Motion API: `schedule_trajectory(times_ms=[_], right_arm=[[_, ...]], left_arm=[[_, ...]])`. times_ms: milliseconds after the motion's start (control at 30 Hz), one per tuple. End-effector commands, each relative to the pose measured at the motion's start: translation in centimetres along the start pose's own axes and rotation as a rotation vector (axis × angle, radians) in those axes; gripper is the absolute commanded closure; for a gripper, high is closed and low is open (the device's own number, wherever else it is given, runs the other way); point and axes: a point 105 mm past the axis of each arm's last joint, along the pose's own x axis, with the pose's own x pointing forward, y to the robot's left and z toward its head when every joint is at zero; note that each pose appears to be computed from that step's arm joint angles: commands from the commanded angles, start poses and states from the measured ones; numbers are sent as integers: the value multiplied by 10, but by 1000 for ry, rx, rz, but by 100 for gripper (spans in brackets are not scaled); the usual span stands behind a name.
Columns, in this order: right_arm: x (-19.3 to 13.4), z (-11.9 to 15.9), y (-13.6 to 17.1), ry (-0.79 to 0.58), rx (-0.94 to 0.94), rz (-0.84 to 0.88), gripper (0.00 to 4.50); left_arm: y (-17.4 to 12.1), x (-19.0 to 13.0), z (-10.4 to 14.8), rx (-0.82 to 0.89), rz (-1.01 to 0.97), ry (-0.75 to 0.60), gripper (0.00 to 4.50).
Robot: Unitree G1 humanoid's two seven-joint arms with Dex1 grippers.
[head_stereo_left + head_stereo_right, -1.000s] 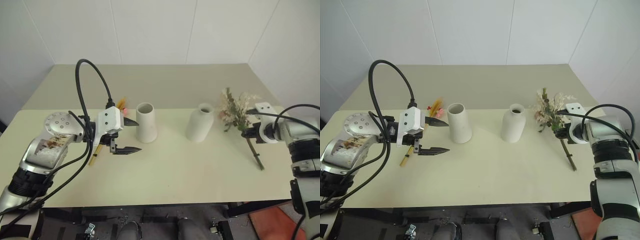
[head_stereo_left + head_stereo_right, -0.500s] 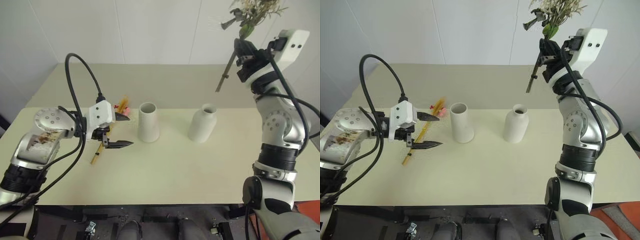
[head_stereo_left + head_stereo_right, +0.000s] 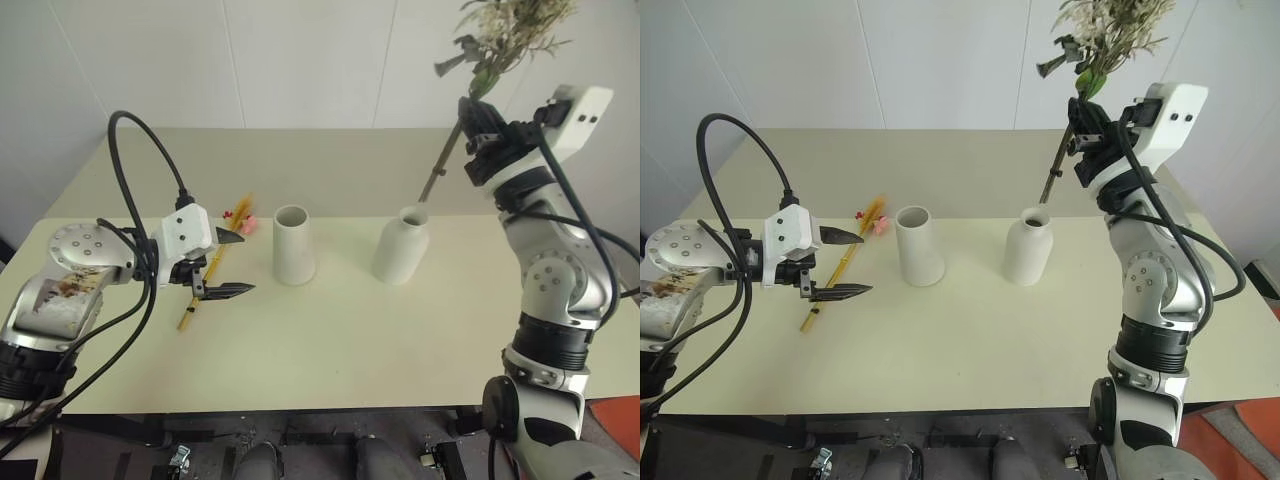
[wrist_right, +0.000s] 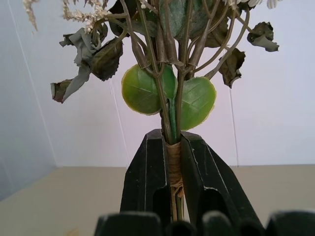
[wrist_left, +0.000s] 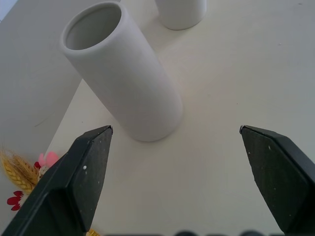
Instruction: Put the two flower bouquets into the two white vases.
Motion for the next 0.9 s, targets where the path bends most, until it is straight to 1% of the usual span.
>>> schedule_trajectory(times_ms=[33,233,467,567,733,833,867,900], right_arm=[[-4,9,13,-41,-4,32,433],[-9,-7,0,-26,-22,-7,433],[-9,-7,-11,-28,-41,-22,433],[-11,-12,-9,-9,-31,-11,433],[-15,-21,6,-2,-12,33,433],[-16,-24,8,-6,-22,35,433],[-16,-25,8,-9,-23,36,360],[-17,-25,9,-13,-25,42,333]], left_arm=[[8,-8,11,41,37,-15,0],[7,-9,11,40,37,-18,0],[8,-11,11,43,47,-16,0],[8,-11,11,43,49,-15,0],[9,-12,10,43,57,-17,0],[11,-13,9,38,69,-18,0],[12,-13,8,30,79,-24,0],[16,-13,8,13,104,-37,0]])
